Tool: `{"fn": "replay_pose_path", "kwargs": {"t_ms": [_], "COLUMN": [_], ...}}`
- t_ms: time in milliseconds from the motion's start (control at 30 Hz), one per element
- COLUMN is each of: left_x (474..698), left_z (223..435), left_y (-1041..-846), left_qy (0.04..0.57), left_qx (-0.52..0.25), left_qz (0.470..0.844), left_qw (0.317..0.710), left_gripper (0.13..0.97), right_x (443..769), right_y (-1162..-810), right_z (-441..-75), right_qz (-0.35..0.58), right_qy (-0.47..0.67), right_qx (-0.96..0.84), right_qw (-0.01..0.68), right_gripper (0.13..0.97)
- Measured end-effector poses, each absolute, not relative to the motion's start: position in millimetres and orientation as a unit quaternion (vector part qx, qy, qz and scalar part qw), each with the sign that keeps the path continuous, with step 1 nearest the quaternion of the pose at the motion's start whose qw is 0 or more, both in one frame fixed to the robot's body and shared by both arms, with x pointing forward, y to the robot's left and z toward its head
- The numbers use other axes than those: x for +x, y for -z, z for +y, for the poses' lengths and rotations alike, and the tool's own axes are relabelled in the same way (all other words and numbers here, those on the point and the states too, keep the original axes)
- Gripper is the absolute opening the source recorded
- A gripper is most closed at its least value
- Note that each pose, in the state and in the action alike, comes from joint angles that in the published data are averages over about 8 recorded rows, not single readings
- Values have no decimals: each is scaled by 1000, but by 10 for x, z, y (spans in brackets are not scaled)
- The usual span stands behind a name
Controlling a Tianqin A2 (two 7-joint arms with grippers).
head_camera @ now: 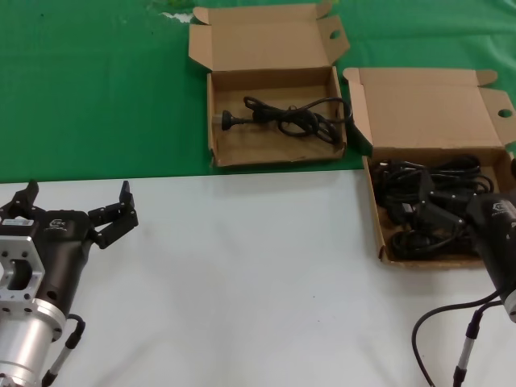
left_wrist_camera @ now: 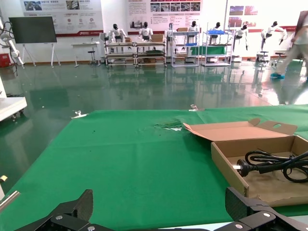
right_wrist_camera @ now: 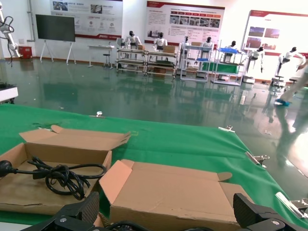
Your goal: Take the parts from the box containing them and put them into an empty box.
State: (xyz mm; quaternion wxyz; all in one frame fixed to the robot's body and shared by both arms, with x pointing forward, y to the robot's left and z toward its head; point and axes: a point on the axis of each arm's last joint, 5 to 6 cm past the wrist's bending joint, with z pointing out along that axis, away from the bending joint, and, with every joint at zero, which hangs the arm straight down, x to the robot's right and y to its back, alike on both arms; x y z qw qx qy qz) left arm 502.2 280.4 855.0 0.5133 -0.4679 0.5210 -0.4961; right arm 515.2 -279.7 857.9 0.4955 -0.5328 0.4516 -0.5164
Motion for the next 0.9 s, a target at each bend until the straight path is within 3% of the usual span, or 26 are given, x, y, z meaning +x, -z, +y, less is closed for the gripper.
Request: {"fn": "replay_pose_path", "kwargs": {"t_ms": [900], "left_x": [5022], "left_z": [2804], "left_y": [-8550], "left_qy": [496], "left_qx": [-468], "left_qz": [521], "left_qw": [513], "left_gripper": [966], "right_x": [5152], "right_y": [-8579], "right_z": [-2797], "right_qz": [452], "right_qy": [516], "right_qx": [-533], "right_qw": [495], "right_gripper": [966]}}
